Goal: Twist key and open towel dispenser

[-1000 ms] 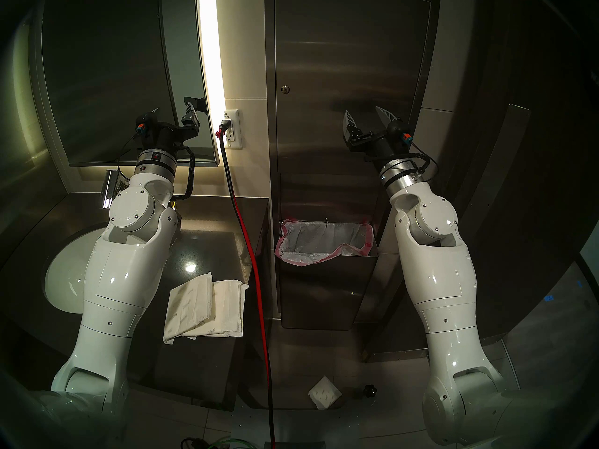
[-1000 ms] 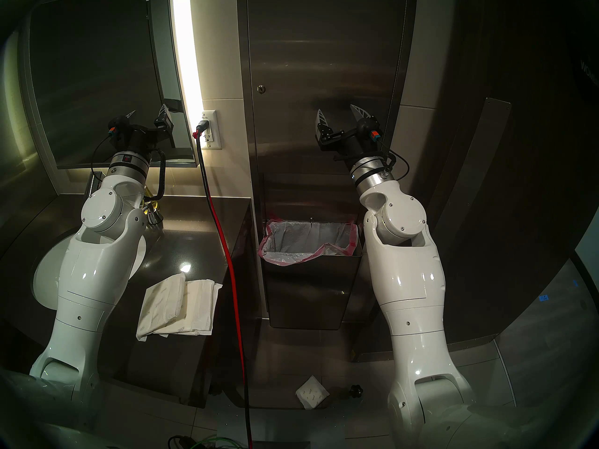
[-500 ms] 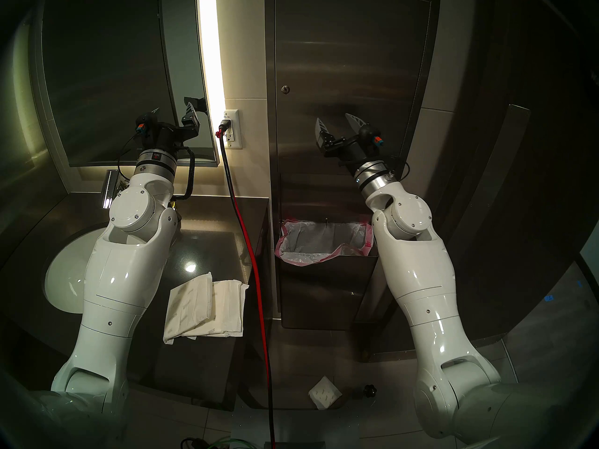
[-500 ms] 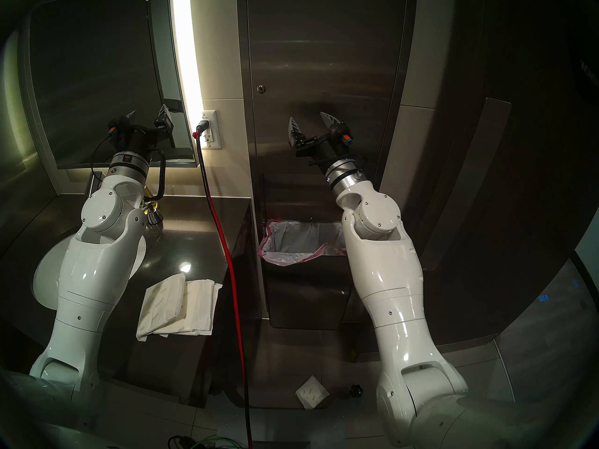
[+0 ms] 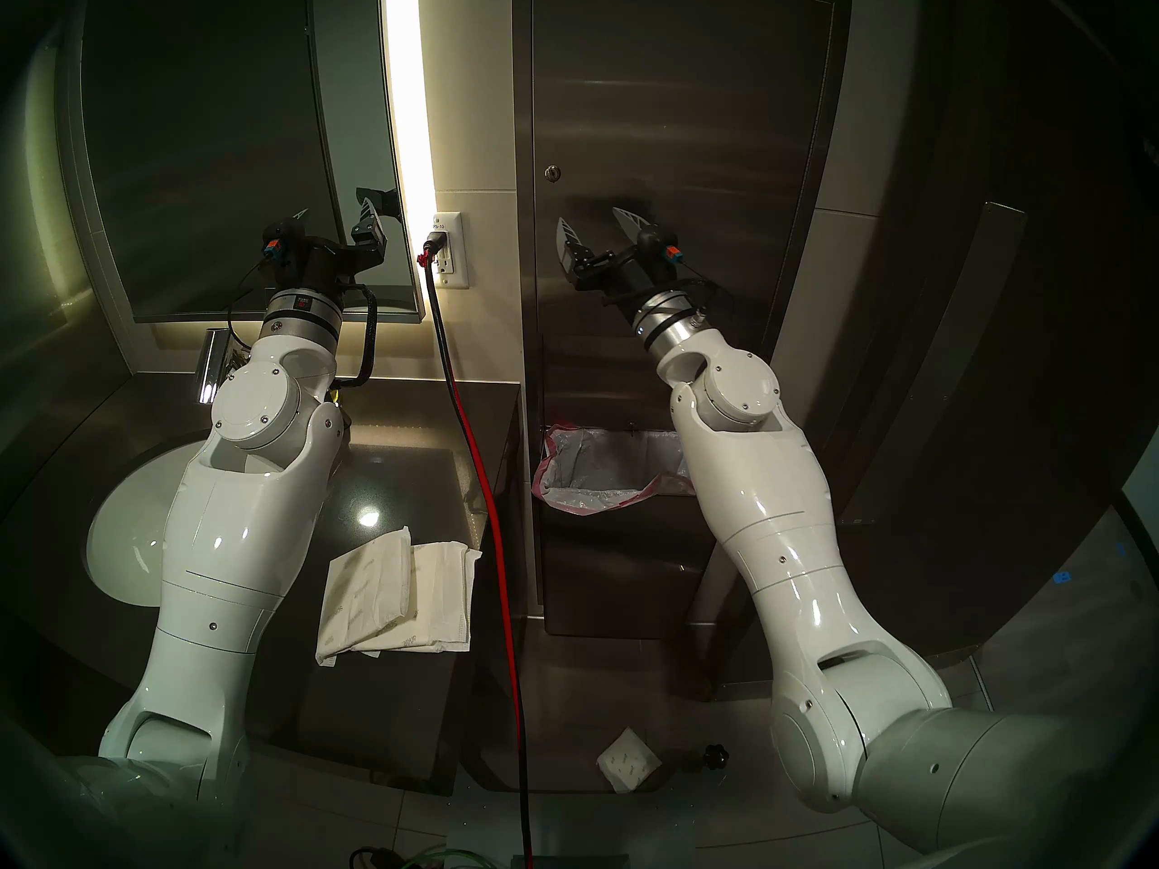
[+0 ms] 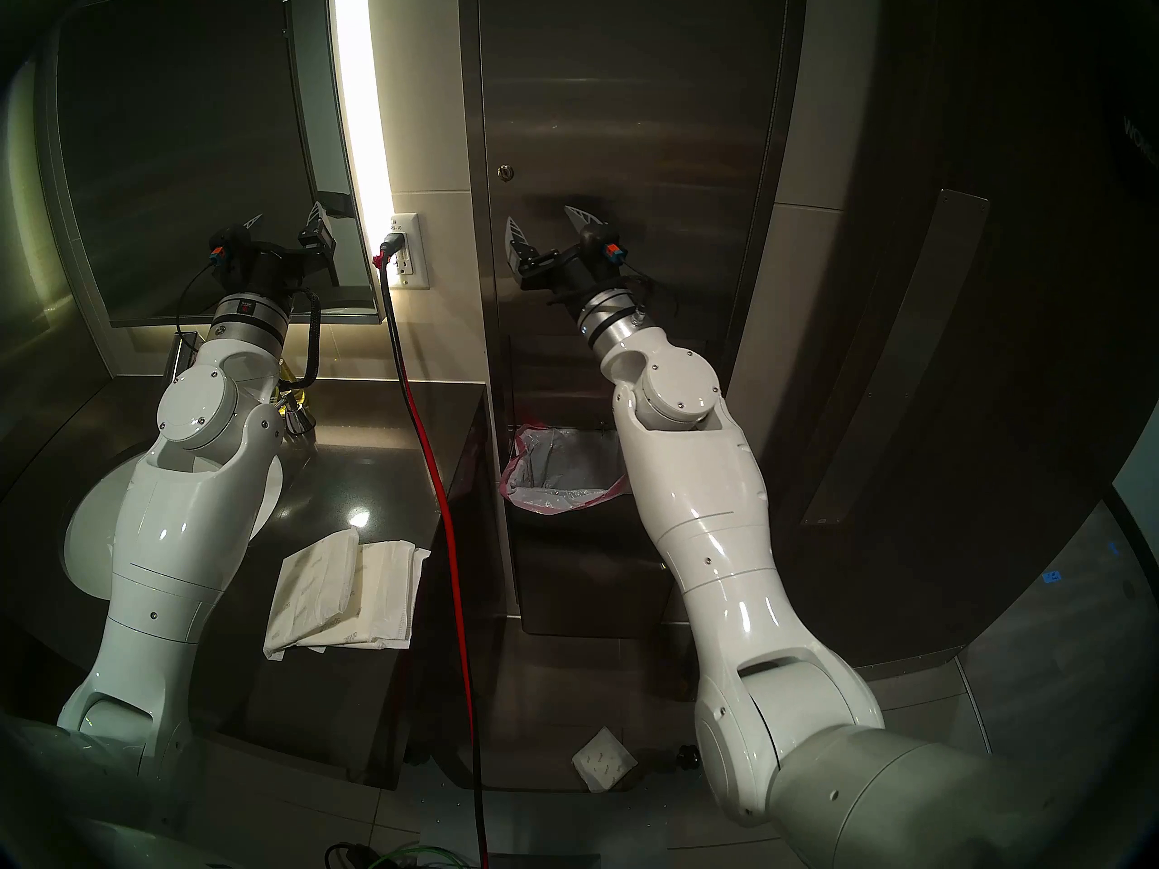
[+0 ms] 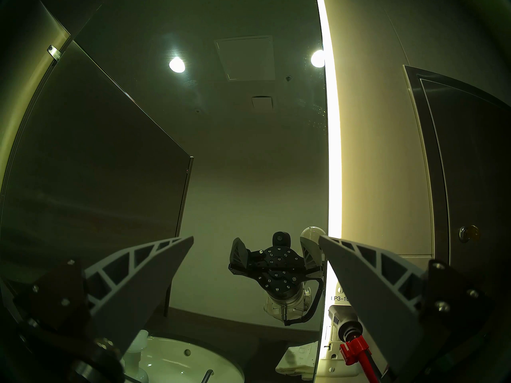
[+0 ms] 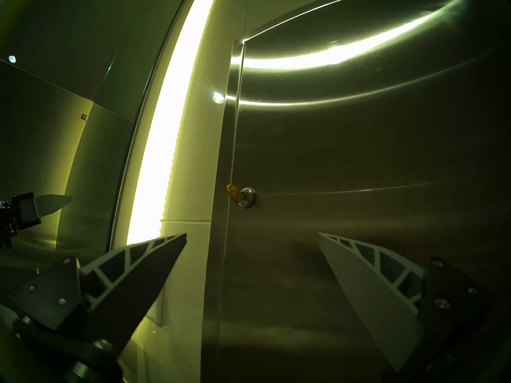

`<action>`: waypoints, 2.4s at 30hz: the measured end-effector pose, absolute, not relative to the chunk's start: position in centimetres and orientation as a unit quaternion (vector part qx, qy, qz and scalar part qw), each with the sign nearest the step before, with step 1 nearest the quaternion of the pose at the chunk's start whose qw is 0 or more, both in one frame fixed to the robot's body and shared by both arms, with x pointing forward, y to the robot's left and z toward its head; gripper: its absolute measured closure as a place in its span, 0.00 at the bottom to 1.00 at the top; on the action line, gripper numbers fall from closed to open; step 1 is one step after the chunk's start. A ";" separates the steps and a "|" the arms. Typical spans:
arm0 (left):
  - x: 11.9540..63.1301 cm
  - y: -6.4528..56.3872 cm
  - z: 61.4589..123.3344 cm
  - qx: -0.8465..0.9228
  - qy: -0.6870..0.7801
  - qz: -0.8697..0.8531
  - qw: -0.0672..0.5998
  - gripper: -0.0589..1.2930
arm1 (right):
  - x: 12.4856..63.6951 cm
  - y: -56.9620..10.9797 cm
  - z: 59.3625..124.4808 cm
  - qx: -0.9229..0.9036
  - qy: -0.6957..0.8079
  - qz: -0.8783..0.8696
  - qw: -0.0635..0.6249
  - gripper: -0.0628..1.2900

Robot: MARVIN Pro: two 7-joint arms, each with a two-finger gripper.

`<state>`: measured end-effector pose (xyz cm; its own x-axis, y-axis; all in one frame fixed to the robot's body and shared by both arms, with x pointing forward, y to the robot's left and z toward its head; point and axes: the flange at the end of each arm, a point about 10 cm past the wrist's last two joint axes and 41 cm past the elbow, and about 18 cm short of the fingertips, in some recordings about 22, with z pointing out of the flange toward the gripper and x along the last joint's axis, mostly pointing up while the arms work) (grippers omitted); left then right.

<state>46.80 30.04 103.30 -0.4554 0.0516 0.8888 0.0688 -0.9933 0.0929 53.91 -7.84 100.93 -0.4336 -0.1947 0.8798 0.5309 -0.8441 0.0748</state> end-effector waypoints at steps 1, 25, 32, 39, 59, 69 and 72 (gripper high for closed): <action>46.8 30.0 103.3 -0.522 -0.058 -0.851 0.005 0.04 | 54.1 -7.6 101.0 -0.484 -0.174 -0.829 0.220 0.04; 46.8 30.0 103.3 -0.522 -0.058 -0.851 0.005 0.04 | 57.7 -5.0 102.2 -0.438 -0.191 -0.855 0.203 0.04; 46.8 30.0 103.3 -0.522 -0.058 -0.851 0.005 0.04 | 57.9 -4.5 102.5 -0.422 -0.204 -0.859 0.206 0.04; 46.8 30.0 103.3 -0.522 -0.058 -0.851 0.005 0.04 | 57.9 -4.4 102.8 -0.409 -0.206 -0.865 0.207 0.04; 46.8 30.0 103.3 -0.522 -0.058 -0.851 0.005 0.04 | 58.7 -4.4 101.9 -0.400 -0.198 -0.875 0.186 0.04; 46.8 30.0 103.3 -0.522 -0.058 -0.851 0.005 0.04 | 59.5 -4.0 101.8 -0.399 -0.205 -0.874 0.188 0.04; 46.8 30.0 103.3 -0.522 -0.058 -0.851 0.005 0.04 | 59.7 -3.9 101.9 -0.397 -0.204 -0.875 0.186 0.05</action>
